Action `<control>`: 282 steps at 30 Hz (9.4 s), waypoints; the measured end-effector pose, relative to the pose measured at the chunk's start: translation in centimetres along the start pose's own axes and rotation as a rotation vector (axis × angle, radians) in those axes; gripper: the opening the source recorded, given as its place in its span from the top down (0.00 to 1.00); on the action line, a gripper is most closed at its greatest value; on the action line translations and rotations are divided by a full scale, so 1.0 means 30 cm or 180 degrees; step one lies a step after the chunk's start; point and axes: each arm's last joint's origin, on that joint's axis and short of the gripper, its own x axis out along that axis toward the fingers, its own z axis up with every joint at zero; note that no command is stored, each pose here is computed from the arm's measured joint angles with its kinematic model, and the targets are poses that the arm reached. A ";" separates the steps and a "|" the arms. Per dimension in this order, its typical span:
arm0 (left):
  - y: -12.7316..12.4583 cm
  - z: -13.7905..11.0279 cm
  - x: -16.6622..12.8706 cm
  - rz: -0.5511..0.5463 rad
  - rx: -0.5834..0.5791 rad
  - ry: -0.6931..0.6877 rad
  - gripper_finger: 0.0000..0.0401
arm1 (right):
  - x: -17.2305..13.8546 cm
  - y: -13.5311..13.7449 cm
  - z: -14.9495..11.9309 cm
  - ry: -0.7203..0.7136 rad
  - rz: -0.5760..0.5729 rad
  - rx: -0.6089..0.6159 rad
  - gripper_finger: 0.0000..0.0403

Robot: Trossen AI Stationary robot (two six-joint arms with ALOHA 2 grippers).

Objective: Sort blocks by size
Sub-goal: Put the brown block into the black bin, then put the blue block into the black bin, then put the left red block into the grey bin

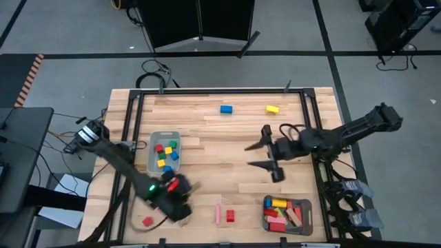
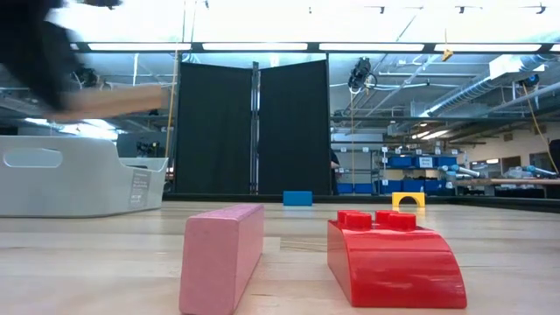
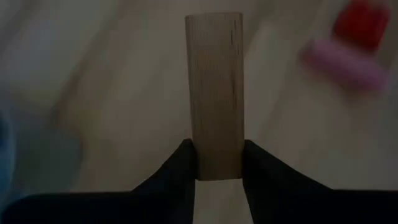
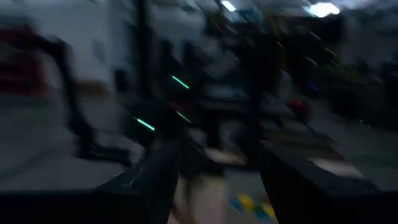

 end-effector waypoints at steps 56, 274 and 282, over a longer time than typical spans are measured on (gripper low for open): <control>-0.370 0.697 0.577 -0.2208 0.1438 -0.1109 0.44 | -0.109 0.170 0.114 -0.0744 0.0749 -0.0424 0.44; -0.052 -0.442 -0.015 -0.0348 0.2087 0.1743 0.17 | 0.287 0.134 -0.095 0.1495 0.0075 -0.0291 0.35; -0.055 -0.456 -0.005 -0.0359 0.2166 0.1829 0.35 | 0.287 0.134 -0.095 0.1495 0.0072 -0.0280 0.36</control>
